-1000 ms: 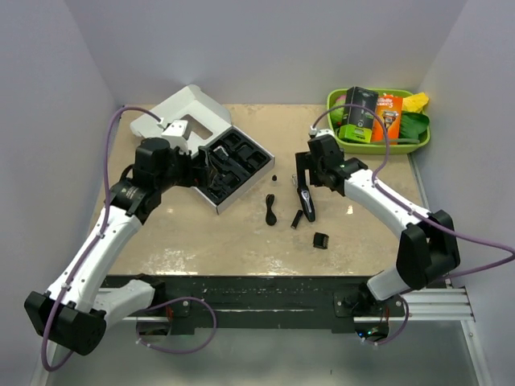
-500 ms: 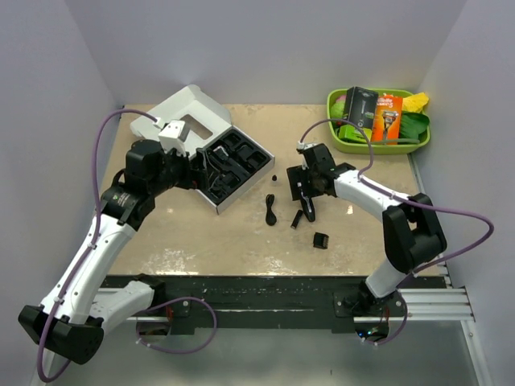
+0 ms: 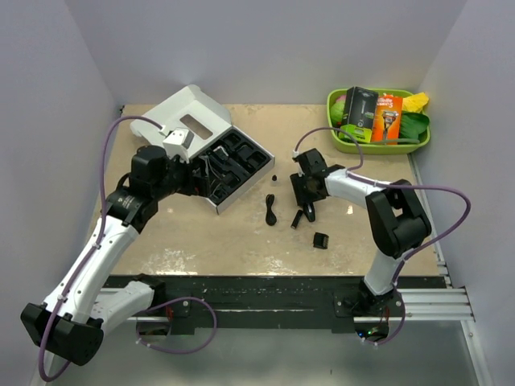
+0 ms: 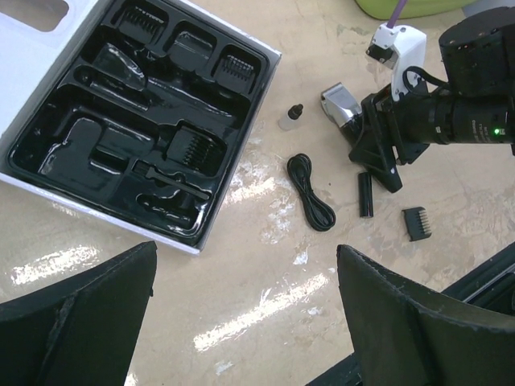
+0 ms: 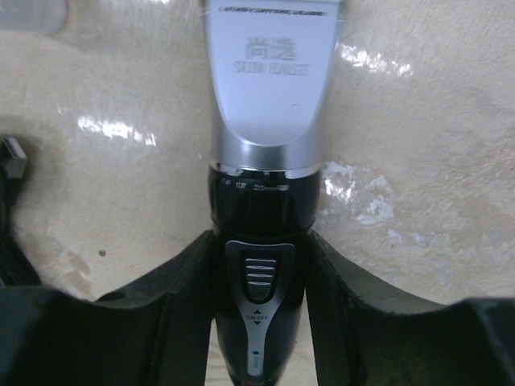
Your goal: Sort the hair-cutting tools
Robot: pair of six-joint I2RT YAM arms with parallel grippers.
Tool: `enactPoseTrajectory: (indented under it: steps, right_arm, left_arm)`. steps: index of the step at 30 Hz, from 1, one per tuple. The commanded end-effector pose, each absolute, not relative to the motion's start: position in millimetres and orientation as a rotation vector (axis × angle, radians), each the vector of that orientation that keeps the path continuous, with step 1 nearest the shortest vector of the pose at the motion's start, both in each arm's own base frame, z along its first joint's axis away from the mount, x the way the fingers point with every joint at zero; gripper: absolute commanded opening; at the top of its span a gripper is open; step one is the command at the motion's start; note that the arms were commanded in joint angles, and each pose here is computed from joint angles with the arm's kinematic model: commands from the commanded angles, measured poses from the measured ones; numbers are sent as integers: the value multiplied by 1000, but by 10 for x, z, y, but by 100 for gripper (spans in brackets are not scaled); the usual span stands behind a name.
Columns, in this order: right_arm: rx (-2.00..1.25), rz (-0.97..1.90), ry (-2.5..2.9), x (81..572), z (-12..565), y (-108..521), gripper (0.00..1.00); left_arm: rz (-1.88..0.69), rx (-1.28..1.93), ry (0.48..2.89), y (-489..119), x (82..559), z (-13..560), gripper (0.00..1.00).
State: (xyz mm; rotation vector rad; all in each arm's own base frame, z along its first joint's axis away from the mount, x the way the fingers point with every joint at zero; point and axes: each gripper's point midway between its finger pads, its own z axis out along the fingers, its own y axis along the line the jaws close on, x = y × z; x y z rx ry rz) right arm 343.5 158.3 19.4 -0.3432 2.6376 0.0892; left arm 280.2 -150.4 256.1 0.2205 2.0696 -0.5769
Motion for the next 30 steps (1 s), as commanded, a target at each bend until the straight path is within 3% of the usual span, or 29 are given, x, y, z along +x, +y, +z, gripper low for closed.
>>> enactPoseTrajectory:
  steps: [1,4,6,10,20,30]
  right_arm:
    - [-338,87,2576,3645,325,1644,39]
    - [-329,63,2563,3676,360,1621,20]
    - [-320,31,2557,3708,388,1581,1]
    - [-305,-56,2526,3801,584,1489,0]
    - [-443,-49,2269,4143,2048,1891,0]
    - [-839,325,2094,4334,2210,3096,0]
  left_arm:
    - [-608,214,2027,-1531,2826,2636,97]
    - [-603,214,2028,-1525,2829,2615,97]
    - [-600,217,2027,-1520,2828,2611,97]
    - [-598,222,2027,-1519,2821,2609,97]
    - [-570,210,2023,-1460,2794,2676,97]
    - [-548,185,2015,-1403,2768,2756,96]
